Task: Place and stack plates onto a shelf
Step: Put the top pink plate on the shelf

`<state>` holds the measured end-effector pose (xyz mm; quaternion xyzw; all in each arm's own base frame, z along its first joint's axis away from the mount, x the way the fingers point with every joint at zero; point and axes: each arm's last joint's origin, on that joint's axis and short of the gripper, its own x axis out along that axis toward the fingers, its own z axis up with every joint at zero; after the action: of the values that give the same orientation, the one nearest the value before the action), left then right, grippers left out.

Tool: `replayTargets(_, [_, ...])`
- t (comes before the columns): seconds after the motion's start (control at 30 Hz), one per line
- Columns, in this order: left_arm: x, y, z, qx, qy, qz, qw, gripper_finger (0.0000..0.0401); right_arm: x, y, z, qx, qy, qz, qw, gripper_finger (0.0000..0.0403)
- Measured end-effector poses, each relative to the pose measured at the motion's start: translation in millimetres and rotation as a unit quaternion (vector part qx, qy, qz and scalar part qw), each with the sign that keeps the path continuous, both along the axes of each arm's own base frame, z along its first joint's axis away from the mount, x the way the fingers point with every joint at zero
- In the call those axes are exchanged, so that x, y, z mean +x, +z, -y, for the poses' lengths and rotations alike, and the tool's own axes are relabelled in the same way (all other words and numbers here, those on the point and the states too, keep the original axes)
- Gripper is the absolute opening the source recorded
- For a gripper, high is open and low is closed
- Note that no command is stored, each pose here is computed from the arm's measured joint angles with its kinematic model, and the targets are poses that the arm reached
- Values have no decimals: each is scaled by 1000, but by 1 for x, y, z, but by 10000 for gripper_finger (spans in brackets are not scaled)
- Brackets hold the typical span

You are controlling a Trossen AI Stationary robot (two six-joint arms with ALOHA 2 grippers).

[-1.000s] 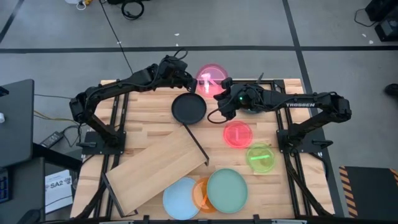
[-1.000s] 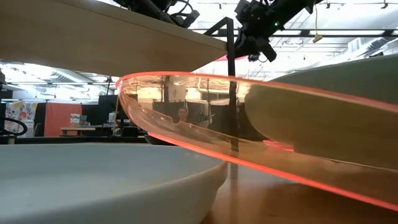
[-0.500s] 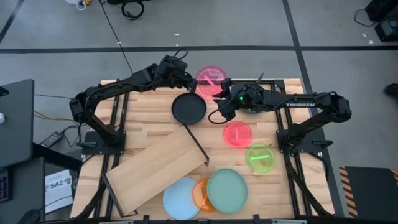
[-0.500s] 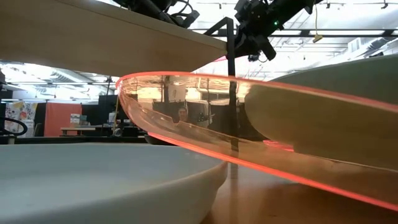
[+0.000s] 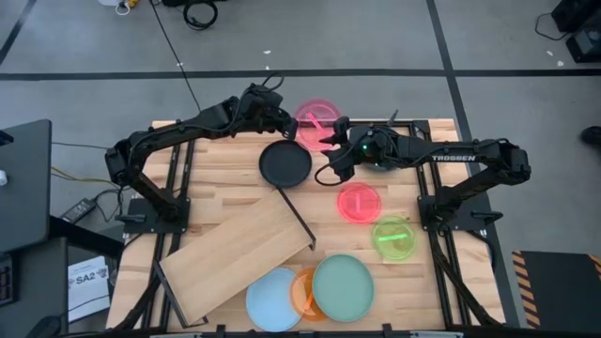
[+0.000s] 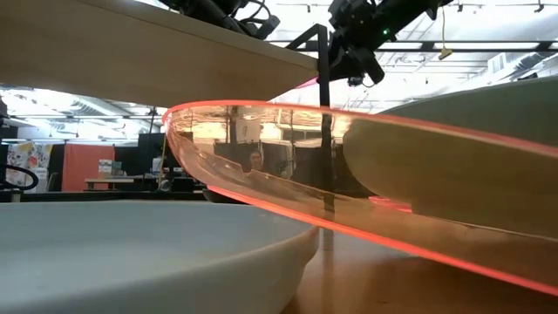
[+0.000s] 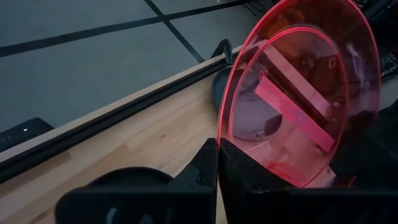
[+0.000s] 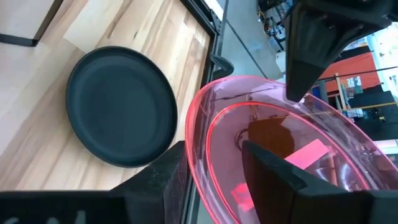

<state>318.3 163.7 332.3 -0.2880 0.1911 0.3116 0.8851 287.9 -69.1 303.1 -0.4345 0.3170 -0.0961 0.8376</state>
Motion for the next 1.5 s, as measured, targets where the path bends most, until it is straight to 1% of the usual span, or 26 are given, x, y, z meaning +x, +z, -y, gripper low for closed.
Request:
replayTargets(0.23, [-1, 0, -2, 21, 30, -11, 999, 9, 4, 4, -9, -5, 17, 25, 1000, 162])
replayTargets(0.43, [-3, 0, -4, 64, 36, -39, 997, 9, 7, 5, -24, -7, 39, 28, 999, 162])
replayTargets(0.53, [-4, 2, -7, 78, 35, -42, 995, 9, 7, 5, -30, -20, 22, 26, 999, 162])
replayTargets(0.7, [-11, 6, -13, 82, 38, -41, 995, 9, 6, 5, -35, -50, -26, 18, 998, 162])
replayTargets(0.8, [-17, 13, -14, 79, 28, -24, 996, 9, 5, 2, -36, -52, -32, 0, 998, 162])
replayTargets(0.87, [-23, 17, -14, 75, 24, -22, 997, 9, 4, 0, -36, -44, -37, -9, 998, 162])
replayTargets(1.03, [-41, 33, -9, 75, 19, -9, 997, 9, -1, -7, -36, -5, -60, -28, 998, 162])
replayTargets(1.17, [-59, 45, -2, 73, 22, -14, 997, 9, -4, -12, -36, 18, -74, -43, 996, 162])
replayTargets(1.3, [-77, 54, 10, 70, 15, -33, 997, 9, -5, -14, -36, 39, -88, -43, 994, 162])
replayTargets(1.5, [-107, 64, 32, 27, -25, -52, 998, 9, -6, -14, -36, 57, -99, -36, 993, 162])
